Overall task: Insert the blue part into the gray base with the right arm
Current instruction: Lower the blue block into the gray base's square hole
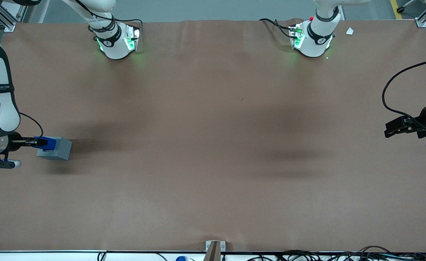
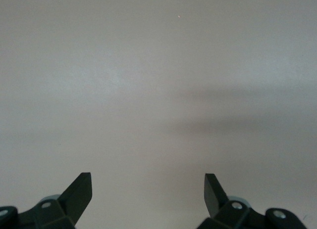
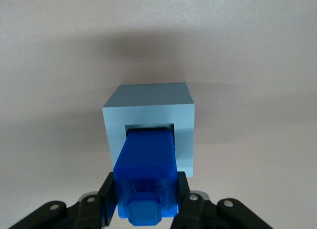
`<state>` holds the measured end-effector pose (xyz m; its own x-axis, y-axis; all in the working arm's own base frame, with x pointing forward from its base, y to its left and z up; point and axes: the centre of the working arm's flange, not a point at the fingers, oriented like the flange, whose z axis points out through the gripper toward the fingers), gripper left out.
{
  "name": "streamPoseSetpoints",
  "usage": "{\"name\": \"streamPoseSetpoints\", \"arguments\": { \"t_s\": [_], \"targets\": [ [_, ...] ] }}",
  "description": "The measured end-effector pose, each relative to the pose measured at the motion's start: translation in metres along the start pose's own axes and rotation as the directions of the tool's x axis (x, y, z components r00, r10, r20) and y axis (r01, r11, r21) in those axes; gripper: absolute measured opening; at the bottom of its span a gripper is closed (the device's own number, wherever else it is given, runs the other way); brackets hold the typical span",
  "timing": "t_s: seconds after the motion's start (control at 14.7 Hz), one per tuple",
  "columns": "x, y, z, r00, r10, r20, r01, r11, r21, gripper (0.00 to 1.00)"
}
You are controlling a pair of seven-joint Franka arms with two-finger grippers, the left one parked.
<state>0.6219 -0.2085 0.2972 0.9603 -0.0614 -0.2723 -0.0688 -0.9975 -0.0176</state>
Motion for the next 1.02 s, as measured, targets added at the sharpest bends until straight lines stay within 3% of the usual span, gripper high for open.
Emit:
{"name": "streamPoseSetpoints", "arguments": {
  "t_s": [1.02],
  "targets": [
    [0.0013,0.0015,-0.0008,1.0,0.002,-0.012,-0.002,1.0,-0.002,0.51]
  ]
}}
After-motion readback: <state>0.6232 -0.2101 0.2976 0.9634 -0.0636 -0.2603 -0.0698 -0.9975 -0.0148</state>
